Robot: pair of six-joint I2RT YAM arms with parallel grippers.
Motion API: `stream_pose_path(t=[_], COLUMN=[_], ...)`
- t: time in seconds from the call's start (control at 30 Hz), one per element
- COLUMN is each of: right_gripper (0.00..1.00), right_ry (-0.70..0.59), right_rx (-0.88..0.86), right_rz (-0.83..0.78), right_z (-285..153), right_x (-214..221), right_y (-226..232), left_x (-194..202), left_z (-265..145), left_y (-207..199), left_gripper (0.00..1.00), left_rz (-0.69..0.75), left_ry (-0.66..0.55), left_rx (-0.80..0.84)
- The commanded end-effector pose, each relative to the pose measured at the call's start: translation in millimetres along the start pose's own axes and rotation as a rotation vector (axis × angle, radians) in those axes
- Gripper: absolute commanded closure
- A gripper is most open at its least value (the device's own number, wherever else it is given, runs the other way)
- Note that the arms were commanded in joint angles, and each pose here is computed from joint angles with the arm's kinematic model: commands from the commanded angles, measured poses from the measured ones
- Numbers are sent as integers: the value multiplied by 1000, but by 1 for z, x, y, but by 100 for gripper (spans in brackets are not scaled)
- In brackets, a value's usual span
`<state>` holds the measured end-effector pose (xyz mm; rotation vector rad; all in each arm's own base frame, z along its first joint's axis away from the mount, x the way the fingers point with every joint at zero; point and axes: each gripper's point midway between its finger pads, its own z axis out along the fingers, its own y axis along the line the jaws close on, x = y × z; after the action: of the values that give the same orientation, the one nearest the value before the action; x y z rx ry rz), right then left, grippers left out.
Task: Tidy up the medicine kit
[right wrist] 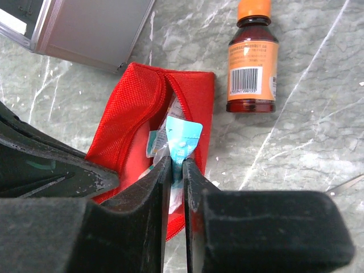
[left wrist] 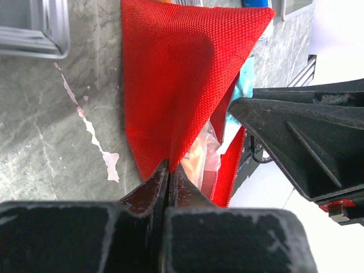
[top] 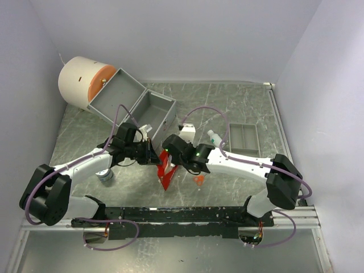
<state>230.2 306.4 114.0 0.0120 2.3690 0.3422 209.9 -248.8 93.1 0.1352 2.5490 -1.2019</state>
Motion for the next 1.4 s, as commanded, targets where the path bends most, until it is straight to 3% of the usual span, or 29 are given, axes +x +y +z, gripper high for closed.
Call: stream_pose_path(t=[0.0,0.57,1.07,1.37], right_gripper=[85,81,89,88], right_ry=[-34,-73,25,-30], right_rx=[38,6,12,-38], right_rz=[17,48,79,125], right_z=[-6,7,28,17], right_x=[-13,-25,-9,-36], right_y=[-3,12,6,16], left_x=[-13,-13,-15,-17], left_z=[-3,-5,-5,-7], left_y=[-6,-14,-14,-17], left_gripper=[93,93,93,93], left_rz=[32,38,46,55], left_ry=[-23,-13,-17,-22], left_rx=[2,28,25,26])
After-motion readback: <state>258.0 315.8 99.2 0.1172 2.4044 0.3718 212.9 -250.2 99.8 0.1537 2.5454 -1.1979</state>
